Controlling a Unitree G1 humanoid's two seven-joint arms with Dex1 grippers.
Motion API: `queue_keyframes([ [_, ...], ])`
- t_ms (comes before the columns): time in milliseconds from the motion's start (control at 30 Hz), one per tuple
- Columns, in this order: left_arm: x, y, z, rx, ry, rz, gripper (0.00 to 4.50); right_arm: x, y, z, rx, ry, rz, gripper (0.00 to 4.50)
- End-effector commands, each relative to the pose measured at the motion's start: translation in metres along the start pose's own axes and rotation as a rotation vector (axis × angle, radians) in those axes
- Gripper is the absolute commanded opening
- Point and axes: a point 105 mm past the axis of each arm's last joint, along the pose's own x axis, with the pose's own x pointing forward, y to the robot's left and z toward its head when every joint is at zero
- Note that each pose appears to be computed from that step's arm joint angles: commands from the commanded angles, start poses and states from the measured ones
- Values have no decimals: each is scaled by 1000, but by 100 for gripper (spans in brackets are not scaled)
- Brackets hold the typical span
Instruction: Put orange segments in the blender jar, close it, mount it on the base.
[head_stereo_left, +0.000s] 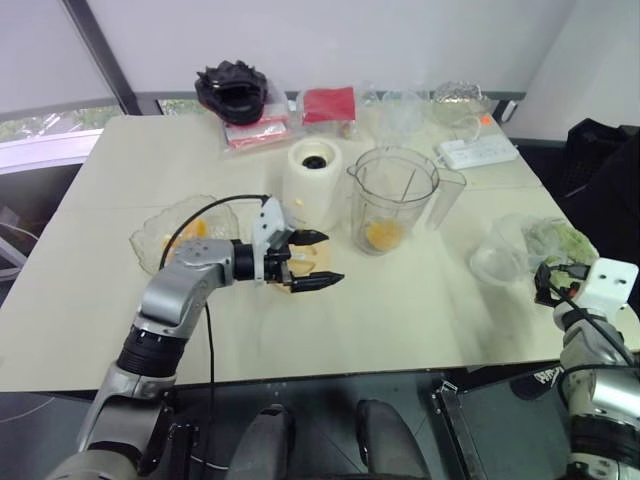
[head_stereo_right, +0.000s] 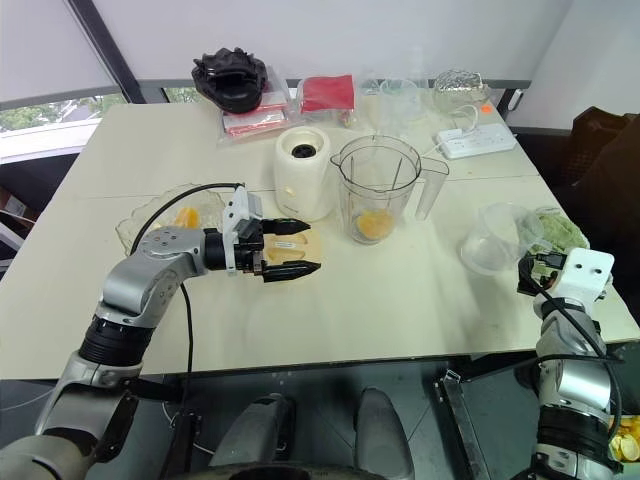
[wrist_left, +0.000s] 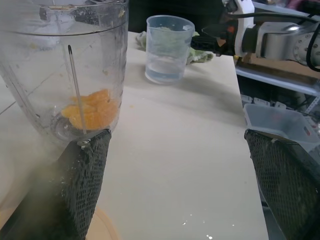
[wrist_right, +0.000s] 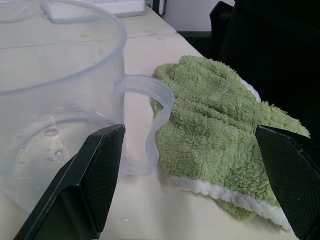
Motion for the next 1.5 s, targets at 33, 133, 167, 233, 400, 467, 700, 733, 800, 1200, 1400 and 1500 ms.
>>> queue_keyframes([
  [33, -2, -2, 14, 61, -27, -11, 444, 5, -9, 18, -16, -66, -34, 429],
  [133, -2, -2, 15, 62, -28, -9, 444, 7, -12, 18, -20, -69, -45, 429],
  [167, -2, -2, 16, 63, -28, -8, 444, 8, -13, 18, -20, -70, -50, 429],
  [233, -2, -2, 16, 65, -27, -9, 444, 9, -15, 19, -22, -73, -60, 429],
  [400, -4, -1, 16, 74, -19, -12, 444, 13, -20, 21, -25, -80, -77, 429],
  [467, -4, -1, 17, 77, -17, -11, 444, 15, -21, 21, -25, -84, -82, 429],
  [700, -6, 0, 18, 85, -11, -8, 444, 21, -19, 22, -23, -91, -87, 429],
  [733, -7, 0, 18, 85, -10, -7, 444, 22, -18, 22, -22, -93, -87, 429],
  [800, -7, 0, 18, 86, -9, -6, 444, 23, -17, 23, -19, -95, -86, 429],
  [1200, -8, 2, 19, 95, -7, 14, 450, 25, -4, 17, -10, -94, -55, 82],
  [1400, -9, 5, 20, 98, -8, 26, 450, 21, 4, 11, 9, -88, -40, 3],
  [1500, -10, 6, 21, 96, -11, 34, 450, 17, 7, 11, 19, -96, -37, 3],
])
